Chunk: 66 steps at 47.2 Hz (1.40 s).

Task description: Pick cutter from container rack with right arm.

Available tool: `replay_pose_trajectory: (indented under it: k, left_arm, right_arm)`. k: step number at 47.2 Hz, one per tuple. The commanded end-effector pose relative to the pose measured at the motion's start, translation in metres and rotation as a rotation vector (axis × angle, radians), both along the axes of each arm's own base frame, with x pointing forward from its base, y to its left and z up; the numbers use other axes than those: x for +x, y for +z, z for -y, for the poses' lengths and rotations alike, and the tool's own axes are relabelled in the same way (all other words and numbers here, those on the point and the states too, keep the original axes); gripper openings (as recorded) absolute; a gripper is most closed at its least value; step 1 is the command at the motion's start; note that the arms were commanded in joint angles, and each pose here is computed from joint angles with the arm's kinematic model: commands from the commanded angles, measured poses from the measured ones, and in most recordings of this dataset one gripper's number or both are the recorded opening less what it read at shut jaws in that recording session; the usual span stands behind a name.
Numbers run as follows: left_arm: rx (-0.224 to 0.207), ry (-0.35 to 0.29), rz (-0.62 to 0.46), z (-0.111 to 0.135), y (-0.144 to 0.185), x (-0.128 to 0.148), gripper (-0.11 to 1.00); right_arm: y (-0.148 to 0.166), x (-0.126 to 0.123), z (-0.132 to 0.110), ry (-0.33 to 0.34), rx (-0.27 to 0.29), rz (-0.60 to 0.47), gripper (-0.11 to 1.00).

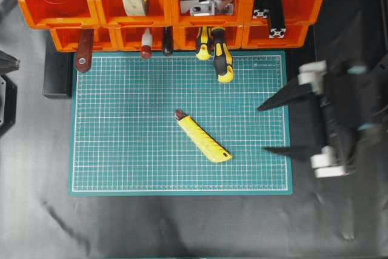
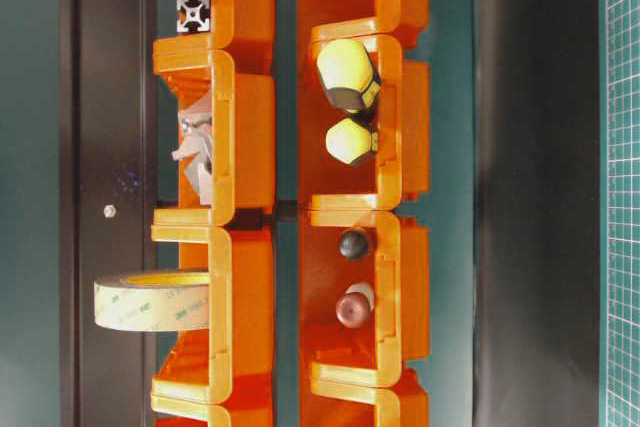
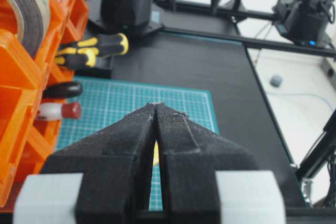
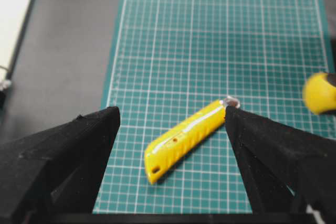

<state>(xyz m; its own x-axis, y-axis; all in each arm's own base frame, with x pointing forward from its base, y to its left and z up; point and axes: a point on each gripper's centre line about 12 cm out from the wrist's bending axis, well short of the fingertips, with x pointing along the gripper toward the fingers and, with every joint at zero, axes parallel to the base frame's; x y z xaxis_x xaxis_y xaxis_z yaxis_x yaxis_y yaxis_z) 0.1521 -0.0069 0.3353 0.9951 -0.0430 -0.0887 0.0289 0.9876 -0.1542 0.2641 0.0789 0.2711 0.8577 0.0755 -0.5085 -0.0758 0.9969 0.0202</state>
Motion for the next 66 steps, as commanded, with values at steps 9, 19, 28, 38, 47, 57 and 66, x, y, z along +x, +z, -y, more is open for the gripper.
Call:
replay_pose_trajectory:
  k: [9, 19, 28, 38, 47, 57, 66]
  left_arm:
    - [-0.001, -0.001, 0.015, 0.000, 0.009, 0.002, 0.00]
    - [-0.006, -0.001, 0.024, 0.000, 0.010, 0.001, 0.00]
    - [-0.002, -0.001, 0.029, 0.000, 0.011, -0.001, 0.00]
    - [-0.004, -0.002, 0.026, 0.000, 0.010, 0.000, 0.00]
    - [-0.006, -0.008, 0.033, 0.001, 0.010, -0.002, 0.00]
    - [-0.008, -0.007, 0.038, 0.001, 0.011, -0.003, 0.00]
    - [-0.010, -0.008, 0.035, 0.001, 0.011, -0.003, 0.00]
  right_arm:
    - [0.020, -0.033, 0.024, -0.071, 0.022, 0.069, 0.77]
    - [0.027, -0.051, 0.035, -0.100, 0.034, 0.105, 0.76]
    - [0.029, -0.063, 0.042, -0.121, 0.041, 0.126, 0.76]
    - [0.032, -0.068, 0.048, -0.138, 0.050, 0.148, 0.76]
    - [0.030, -0.071, 0.053, -0.155, 0.052, 0.152, 0.76]
    - [0.028, -0.076, 0.058, -0.169, 0.057, 0.166, 0.76]
    - [0.031, -0.080, 0.061, -0.179, 0.070, 0.185, 0.76]
